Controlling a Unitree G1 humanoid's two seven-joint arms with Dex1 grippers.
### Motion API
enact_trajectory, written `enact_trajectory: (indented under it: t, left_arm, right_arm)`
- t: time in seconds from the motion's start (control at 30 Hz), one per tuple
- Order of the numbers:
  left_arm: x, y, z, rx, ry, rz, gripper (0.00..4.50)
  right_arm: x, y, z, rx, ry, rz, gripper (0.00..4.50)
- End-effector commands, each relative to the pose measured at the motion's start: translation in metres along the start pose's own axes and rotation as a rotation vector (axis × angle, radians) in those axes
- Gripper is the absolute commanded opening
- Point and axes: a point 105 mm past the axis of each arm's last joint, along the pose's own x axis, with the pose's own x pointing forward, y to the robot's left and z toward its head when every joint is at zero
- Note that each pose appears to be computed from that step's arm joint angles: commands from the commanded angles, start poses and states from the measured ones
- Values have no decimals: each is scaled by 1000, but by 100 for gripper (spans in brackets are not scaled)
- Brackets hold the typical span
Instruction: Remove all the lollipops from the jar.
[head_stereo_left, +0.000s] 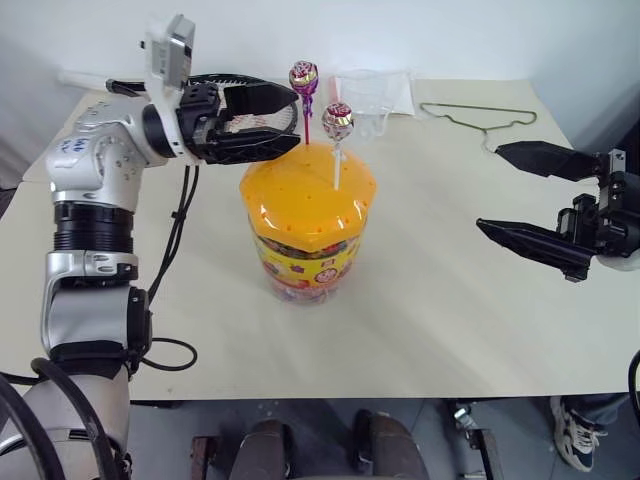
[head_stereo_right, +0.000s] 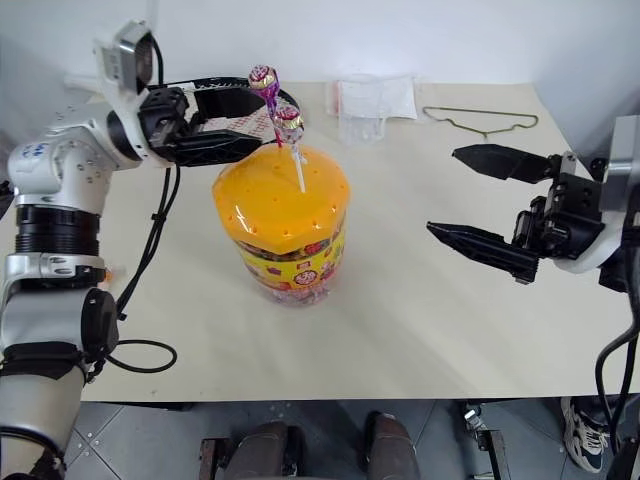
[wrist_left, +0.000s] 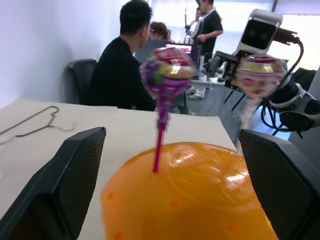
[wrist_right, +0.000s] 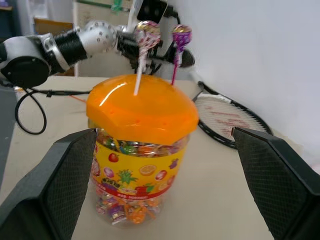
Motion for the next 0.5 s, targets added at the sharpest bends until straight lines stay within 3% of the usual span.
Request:
enact_trajectory:
  t: [0.03, 0.17, 0.2, 0.3, 0.5]
  left_arm:
    - [8, 4, 8, 37, 2, -15, 449]
    - [12, 7, 2, 27, 9, -32, 449]
    - [13, 9, 3, 41, 8, -21, 430]
    - [15, 11, 8, 52, -19, -14, 364]
    - [19, 10, 20, 65, -6, -26, 174]
  right_arm:
    - [-1, 2, 20, -39, -62, -33, 450]
    - [-1, 6, 25, -32, -71, -37, 450]
    - [-1, 7, 26, -33, -70, -41, 450]
    - [-2, 8, 27, -33, -67, -49, 450]
    - [-3, 8, 25, -38, -57, -58, 450]
